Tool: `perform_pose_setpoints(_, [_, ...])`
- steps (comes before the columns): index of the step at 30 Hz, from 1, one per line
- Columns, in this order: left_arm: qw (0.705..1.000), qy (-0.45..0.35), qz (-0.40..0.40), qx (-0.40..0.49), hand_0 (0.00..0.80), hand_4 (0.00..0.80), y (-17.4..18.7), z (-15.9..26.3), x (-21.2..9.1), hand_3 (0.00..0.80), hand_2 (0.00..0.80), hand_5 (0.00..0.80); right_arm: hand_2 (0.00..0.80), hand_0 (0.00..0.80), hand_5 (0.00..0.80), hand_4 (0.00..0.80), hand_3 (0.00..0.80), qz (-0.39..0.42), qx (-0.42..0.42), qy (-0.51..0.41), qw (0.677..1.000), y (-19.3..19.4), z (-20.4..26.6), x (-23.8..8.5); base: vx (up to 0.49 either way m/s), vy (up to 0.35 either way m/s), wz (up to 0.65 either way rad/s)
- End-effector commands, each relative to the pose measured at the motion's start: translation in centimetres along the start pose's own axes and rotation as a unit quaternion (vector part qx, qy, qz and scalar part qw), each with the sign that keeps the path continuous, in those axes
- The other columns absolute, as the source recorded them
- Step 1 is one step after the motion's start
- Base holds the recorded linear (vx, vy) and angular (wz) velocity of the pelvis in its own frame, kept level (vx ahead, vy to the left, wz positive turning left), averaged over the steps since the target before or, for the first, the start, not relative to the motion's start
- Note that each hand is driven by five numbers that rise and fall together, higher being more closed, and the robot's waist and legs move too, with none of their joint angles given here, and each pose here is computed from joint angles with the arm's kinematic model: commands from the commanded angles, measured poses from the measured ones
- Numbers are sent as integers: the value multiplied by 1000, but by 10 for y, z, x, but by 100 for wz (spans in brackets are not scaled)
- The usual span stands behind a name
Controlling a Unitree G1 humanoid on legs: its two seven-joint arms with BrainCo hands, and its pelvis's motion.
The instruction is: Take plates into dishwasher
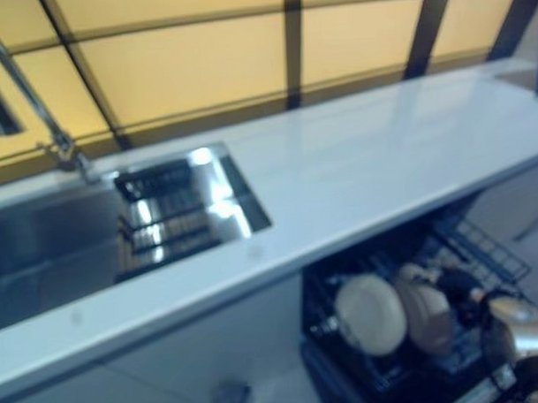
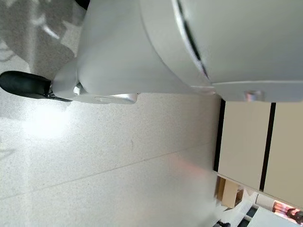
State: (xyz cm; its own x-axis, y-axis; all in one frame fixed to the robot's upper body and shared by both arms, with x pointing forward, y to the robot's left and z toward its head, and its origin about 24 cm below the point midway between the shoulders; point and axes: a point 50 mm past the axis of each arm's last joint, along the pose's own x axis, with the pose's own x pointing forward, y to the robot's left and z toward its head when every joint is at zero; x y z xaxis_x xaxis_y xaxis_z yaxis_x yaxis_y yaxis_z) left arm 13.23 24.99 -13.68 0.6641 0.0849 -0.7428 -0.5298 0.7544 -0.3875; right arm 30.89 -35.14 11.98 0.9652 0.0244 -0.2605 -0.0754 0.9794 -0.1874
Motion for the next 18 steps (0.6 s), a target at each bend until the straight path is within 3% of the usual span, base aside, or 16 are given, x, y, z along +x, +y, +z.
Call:
perform_pose_setpoints(1, [999,-41,-18,14,0,0,-9,34,8,0,0,0,800,800,800,800,800,11,-69,-46,996,2,38,5,-27,-32,2])
perform_pose_setpoints(9, [998,-58,-28,15,0,0,-12,44,9,0,0,0,800,800,800,800,800,4,-152,-37,988,1,56,6,-51,-48,1])
perform_pose_setpoints(13, [997,-64,-33,14,0,0,-15,47,10,0,0,0,800,800,800,800,800,-7,-225,1,974,-4,58,5,-52,-20,0])
perform_pose_setpoints(18, [997,-65,-37,21,0,0,-14,49,10,0,0,0,800,800,800,800,800,-15,-255,32,966,-11,52,2,-24,-4,0])
